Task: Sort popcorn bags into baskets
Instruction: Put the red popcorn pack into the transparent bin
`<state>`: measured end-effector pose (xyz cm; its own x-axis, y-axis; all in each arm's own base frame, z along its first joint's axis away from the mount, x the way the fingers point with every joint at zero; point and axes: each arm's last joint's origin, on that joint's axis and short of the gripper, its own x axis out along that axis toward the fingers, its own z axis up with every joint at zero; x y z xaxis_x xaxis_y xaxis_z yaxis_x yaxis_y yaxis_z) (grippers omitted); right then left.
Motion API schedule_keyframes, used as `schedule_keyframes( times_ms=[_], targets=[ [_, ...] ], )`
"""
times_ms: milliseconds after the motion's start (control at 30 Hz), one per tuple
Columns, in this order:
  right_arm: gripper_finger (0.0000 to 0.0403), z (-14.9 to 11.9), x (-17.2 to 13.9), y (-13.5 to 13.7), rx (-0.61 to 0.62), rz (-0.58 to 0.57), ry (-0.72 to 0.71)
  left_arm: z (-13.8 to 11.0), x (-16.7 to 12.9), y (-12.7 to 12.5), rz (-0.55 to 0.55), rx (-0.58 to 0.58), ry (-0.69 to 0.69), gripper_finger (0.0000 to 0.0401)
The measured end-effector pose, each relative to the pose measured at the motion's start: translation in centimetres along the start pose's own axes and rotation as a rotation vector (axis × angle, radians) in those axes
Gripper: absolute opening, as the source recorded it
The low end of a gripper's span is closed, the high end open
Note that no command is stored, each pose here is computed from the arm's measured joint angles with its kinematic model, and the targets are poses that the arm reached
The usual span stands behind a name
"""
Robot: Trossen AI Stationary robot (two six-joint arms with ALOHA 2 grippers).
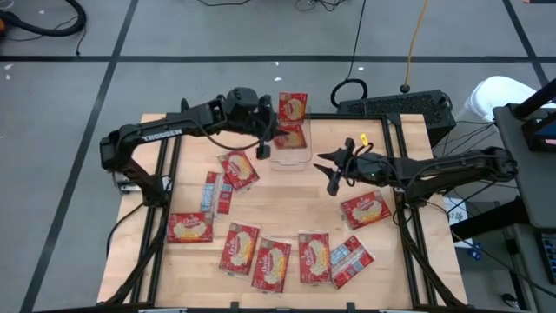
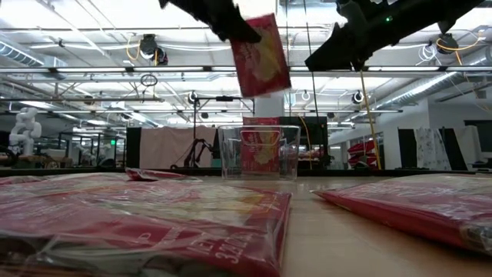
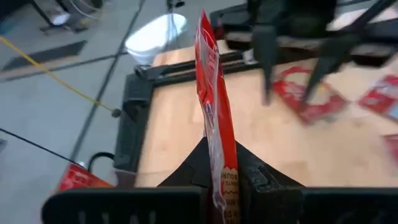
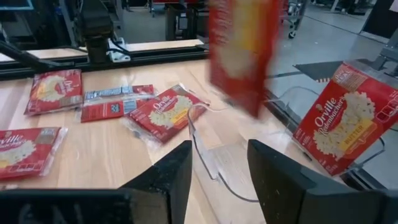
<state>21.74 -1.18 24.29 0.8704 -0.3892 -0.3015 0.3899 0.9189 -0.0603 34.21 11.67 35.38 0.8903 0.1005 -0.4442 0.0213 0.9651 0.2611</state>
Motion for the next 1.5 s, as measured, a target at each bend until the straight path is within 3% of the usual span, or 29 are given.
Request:
schedule_keyframes(
  times_ms=[167, 367, 667, 1133, 1500],
  targets=[
    [0.0150, -0.3, 0.0, 0.0, -0.035, 0.003, 0.024, -1.9, 2.0, 1.7, 0.045, -0.003, 0.005, 0.0035],
    [0.0151, -0.5, 0.0, 0.0, -0.055, 0.000, 0.044, -4.8, 4.3, 4.2, 0.086, -0.012, 0.065, 0.0020],
    [0.0151, -0.7, 0.0, -0.1, -0.063, -0.002, 0.063, -7.5, 5.4, 7.3, 0.157, 0.009, 0.093, 0.0034],
    [0.0151, -0.7, 0.0, -0.1, -0.072, -0.002, 0.063, -11.6, 9.0, 8.4, 0.173, 0.062, 0.175, 0.0039],
    [0.0151, -2.8, 0.1, -0.1, -0.053, 0.002, -0.011, -12.9, 9.1, 9.5, 0.188, 0.052, 0.198, 0.0039]
  ],
)
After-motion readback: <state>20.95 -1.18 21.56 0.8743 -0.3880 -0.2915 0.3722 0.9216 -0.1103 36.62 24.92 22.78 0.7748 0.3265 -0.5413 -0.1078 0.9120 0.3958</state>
